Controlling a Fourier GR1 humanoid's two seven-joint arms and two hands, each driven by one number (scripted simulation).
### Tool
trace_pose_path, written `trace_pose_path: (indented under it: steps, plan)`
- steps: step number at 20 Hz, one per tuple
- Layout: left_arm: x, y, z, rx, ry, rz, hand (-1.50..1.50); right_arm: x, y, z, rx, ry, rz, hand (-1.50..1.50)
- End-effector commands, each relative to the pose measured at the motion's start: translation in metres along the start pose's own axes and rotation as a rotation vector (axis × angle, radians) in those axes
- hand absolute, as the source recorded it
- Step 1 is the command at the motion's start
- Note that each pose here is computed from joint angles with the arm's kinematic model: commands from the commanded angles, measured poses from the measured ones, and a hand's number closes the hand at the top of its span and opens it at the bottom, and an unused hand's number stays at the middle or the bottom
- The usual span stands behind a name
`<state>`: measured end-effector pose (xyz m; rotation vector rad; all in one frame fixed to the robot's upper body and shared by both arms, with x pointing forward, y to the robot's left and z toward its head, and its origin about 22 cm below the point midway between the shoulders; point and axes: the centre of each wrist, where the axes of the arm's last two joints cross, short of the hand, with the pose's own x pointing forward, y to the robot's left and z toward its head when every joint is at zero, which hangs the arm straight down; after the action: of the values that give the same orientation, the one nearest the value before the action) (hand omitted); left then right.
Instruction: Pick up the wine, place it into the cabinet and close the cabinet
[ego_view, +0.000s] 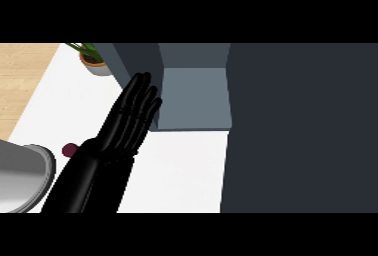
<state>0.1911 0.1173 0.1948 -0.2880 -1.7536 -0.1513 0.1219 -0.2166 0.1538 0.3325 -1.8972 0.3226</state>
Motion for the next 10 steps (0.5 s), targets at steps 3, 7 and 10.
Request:
trace_pose_path:
  steps: [3,7,10]
  plan:
    - [0.011,-0.018,0.014,0.007,0.016,0.019,-1.5,0.046,0.013,0.017,-0.004,-0.041,-0.006,-1.5]
    - [0.024,-0.025,0.015,0.036,0.024,0.005,-1.5,0.047,0.009,0.018,-0.005,-0.039,-0.023,-1.5]
    - [0.024,-0.036,0.035,0.028,0.015,0.012,-1.5,0.054,0.008,0.014,0.01,-0.029,0.002,-1.5]
